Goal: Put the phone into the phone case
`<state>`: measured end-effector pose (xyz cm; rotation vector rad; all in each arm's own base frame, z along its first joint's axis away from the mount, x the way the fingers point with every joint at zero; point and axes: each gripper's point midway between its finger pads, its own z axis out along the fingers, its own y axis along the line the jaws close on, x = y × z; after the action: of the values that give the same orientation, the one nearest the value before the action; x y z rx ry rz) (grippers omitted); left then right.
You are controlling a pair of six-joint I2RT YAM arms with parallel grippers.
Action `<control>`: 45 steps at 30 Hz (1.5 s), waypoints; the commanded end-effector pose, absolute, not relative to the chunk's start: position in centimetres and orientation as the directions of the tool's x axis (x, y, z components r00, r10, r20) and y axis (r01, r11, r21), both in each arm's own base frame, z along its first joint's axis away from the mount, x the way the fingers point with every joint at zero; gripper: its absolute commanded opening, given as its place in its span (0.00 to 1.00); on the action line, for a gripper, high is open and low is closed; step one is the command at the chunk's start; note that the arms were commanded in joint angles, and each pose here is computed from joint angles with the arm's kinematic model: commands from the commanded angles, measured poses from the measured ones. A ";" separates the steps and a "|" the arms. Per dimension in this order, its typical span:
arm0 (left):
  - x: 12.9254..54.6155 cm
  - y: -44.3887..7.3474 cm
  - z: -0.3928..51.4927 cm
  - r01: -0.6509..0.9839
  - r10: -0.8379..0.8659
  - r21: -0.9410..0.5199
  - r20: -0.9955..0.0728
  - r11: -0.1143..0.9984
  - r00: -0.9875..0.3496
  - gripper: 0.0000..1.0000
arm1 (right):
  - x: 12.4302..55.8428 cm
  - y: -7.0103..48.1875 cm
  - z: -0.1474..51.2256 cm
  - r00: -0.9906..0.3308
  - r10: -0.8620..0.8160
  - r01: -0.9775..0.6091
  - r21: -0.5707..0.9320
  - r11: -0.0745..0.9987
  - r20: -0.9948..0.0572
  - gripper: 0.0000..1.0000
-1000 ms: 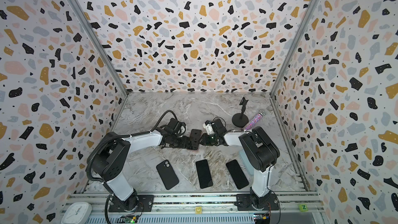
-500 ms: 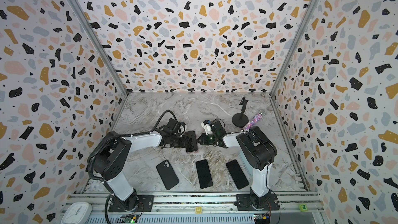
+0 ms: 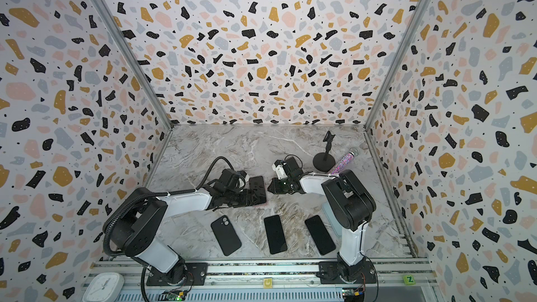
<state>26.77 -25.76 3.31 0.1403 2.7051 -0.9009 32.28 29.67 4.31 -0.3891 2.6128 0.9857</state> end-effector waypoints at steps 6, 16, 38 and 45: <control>25.3 -27.0 2.7 0.118 -0.015 -0.584 -0.218 0.803 -0.976 0.52 | 30.1 28.0 8.3 -0.902 -0.167 -0.389 0.584 0.712 -0.397 0.25; 25.2 -25.0 3.2 0.126 -0.005 -0.534 -0.237 0.836 -0.971 0.42 | 28.1 28.8 8.6 -0.881 -0.236 -0.436 0.513 0.739 -0.410 0.37; 25.4 -26.3 3.4 0.047 -0.128 -0.717 -0.188 0.695 -0.974 0.44 | 26.3 30.1 5.1 -0.959 -0.191 -0.283 0.623 0.729 -0.212 0.20; 25.3 -26.1 3.0 0.038 -0.132 -0.713 -0.182 0.700 -0.974 0.42 | 26.3 30.4 4.6 -0.960 -0.195 -0.280 0.629 0.725 -0.202 0.19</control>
<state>25.29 -26.05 3.13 -0.0649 2.6972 -1.1120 26.52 30.08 4.64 -0.3802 2.8043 1.0337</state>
